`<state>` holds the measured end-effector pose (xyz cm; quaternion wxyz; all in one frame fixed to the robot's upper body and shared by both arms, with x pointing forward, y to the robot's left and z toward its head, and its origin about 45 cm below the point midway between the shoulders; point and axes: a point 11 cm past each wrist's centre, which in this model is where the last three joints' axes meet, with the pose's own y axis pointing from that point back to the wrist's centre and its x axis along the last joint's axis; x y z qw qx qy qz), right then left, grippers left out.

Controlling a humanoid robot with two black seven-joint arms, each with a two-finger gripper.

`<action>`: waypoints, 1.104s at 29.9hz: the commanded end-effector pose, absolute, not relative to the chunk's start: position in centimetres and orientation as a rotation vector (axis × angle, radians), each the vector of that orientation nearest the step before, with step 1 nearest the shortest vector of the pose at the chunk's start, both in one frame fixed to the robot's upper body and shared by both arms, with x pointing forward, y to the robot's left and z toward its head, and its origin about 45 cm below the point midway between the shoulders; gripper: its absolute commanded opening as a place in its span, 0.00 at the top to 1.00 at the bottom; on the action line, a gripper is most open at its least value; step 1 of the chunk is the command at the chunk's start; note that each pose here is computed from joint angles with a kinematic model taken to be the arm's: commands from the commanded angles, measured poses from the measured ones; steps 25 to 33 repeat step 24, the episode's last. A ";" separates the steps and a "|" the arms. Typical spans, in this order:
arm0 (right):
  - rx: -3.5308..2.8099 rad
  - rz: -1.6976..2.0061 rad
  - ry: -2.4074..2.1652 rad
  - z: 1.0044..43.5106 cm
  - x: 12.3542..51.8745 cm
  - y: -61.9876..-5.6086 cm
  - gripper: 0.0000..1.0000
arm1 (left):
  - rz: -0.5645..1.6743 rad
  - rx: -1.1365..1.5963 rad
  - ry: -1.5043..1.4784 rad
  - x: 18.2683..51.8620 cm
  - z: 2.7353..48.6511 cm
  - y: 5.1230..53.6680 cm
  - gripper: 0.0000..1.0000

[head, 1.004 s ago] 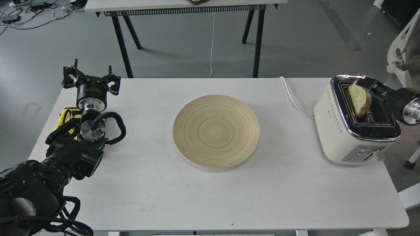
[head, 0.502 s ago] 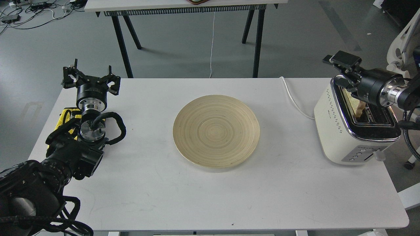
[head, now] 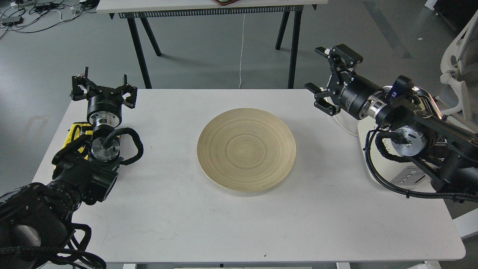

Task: Put bread in toaster with right arm
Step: 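Open the right gripper and withdraw it up from the toaster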

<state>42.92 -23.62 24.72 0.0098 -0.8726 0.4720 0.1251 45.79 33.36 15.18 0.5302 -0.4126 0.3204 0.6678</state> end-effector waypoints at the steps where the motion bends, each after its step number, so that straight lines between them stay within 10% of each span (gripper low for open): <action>1: -2.569 0.556 1.358 22.4 44.0 -23.1 0.01 | 1.594 -0.985 0.765 45.8 15.2 33.4 0.00; 33: -2.303 0.800 1.466 15.9 45.1 -22.0 0.01 | 1.594 -0.985 0.765 45.8 15.2 33.4 0.00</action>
